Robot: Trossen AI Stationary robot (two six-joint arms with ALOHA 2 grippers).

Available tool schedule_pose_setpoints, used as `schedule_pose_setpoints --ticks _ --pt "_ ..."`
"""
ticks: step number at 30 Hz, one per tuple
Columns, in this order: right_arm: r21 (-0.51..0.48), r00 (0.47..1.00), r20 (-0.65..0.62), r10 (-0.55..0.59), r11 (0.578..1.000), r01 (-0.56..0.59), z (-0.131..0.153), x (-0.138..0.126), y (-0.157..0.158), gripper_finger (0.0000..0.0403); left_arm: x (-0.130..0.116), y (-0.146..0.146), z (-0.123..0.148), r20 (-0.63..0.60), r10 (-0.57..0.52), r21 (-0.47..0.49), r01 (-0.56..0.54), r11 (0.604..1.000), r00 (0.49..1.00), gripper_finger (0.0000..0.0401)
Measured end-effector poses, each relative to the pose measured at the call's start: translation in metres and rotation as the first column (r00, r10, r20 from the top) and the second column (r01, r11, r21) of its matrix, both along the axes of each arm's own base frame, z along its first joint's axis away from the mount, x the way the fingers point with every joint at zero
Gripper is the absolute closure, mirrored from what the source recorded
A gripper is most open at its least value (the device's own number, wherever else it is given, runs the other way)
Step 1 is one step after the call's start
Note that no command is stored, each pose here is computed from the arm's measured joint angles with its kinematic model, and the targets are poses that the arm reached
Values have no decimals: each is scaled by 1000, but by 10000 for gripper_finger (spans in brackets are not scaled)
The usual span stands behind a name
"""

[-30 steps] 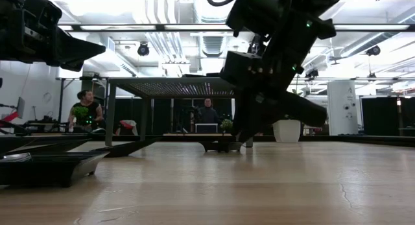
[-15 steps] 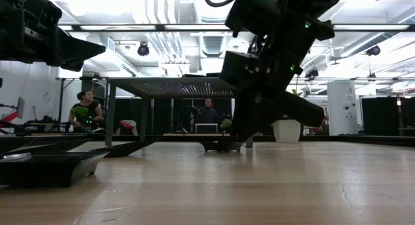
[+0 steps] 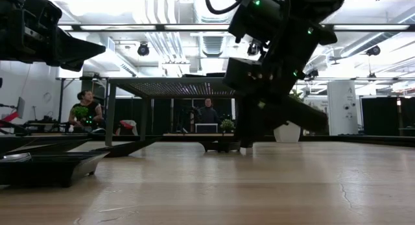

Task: Pick & Place Mini shaped plates
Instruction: Stack the black square plate on top of the black square plate on the shelf

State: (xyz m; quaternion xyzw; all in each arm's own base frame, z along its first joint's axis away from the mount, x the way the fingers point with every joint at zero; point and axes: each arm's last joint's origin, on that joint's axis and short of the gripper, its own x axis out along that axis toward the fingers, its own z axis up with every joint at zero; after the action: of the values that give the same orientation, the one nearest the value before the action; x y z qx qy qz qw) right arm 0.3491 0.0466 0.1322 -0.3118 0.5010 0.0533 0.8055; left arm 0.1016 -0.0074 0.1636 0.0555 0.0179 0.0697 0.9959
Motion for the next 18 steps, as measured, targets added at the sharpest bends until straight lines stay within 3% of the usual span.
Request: schedule_pose_setpoints --ticks 18 --pt "-20 1000 8 16 1000 -16 -4 -2 -1 316 0 0 0 0 0 0 0 1000 1000 401"
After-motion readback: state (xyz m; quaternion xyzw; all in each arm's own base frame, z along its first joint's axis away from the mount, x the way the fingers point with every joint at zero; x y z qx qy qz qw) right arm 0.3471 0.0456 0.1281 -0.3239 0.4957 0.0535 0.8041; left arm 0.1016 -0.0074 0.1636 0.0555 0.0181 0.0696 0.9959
